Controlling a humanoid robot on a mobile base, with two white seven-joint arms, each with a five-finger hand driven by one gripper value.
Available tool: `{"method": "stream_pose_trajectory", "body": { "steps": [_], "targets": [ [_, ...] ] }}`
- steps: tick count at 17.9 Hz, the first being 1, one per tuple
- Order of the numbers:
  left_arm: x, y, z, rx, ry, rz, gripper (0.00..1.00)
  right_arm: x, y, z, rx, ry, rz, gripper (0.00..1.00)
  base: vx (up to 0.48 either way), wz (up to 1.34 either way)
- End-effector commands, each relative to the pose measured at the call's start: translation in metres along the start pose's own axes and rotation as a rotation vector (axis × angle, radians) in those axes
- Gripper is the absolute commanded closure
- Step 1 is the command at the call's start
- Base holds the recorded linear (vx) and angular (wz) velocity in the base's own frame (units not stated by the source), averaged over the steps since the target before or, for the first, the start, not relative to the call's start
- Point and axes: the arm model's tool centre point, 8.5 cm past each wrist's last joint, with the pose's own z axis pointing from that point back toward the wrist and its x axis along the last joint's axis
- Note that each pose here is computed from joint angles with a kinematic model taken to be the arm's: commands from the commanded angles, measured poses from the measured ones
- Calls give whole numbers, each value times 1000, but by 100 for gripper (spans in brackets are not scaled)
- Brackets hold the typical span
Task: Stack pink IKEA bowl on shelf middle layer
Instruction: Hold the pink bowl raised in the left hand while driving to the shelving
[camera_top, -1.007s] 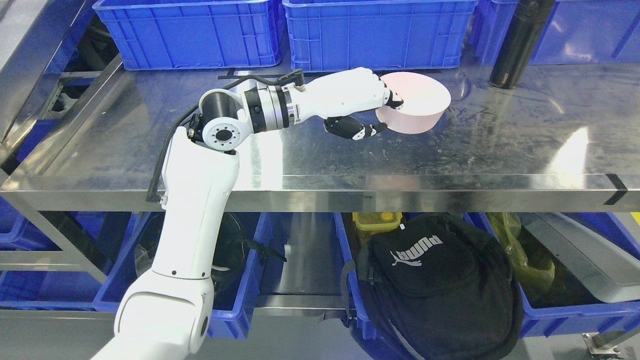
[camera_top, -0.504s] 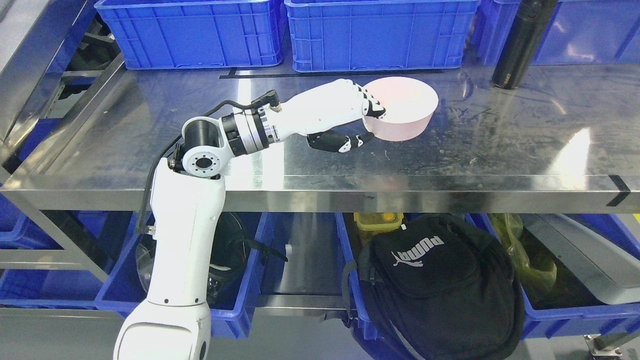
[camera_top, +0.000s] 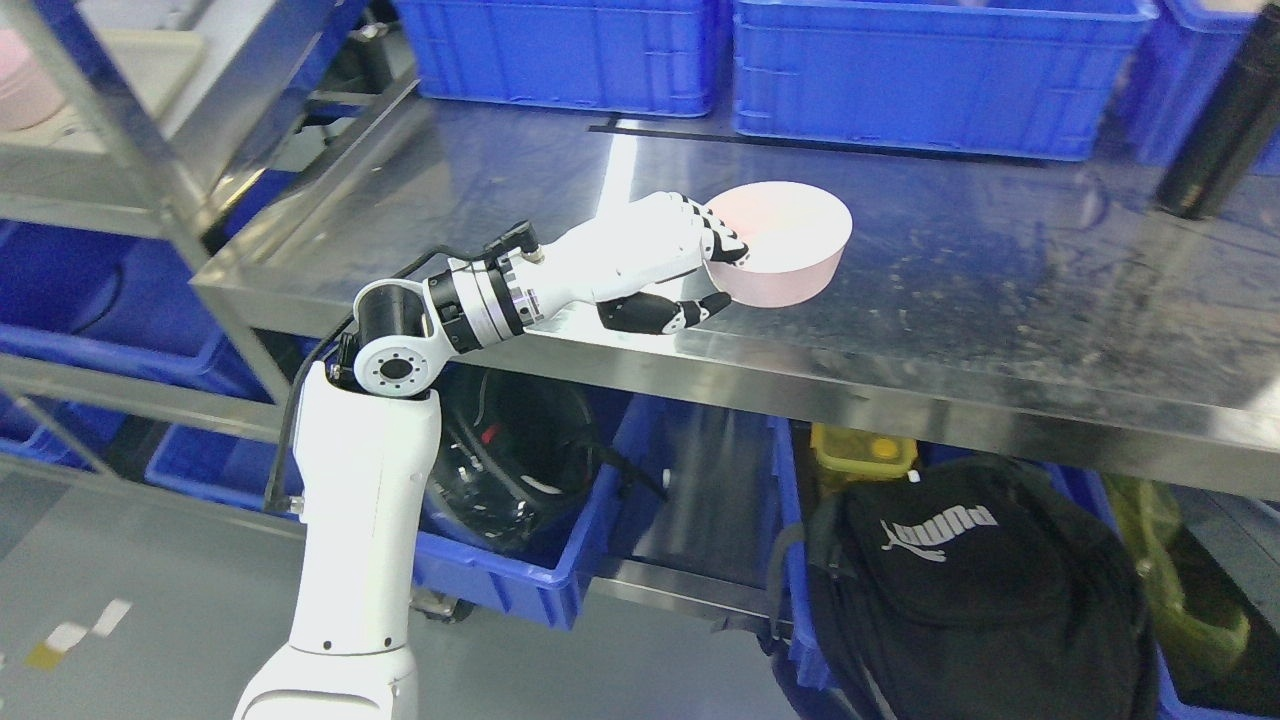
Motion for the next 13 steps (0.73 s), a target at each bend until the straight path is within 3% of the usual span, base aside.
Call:
{"method": "stream_pose_trajectory", "body": {
  "steps": [1,6,13],
  "targets": [
    [5,-6,6,-13,4,-8,100,-10,-10,0,-16,8,2,0,-50,833],
    [3,-8,7,-14,10,-4,100,-10,-10,0,-16,8,2,0,-25,1107],
    [1,-4,10,10,20,-6,100,-10,-10,0,-16,8,2,0,46,1549]
  ]
}}
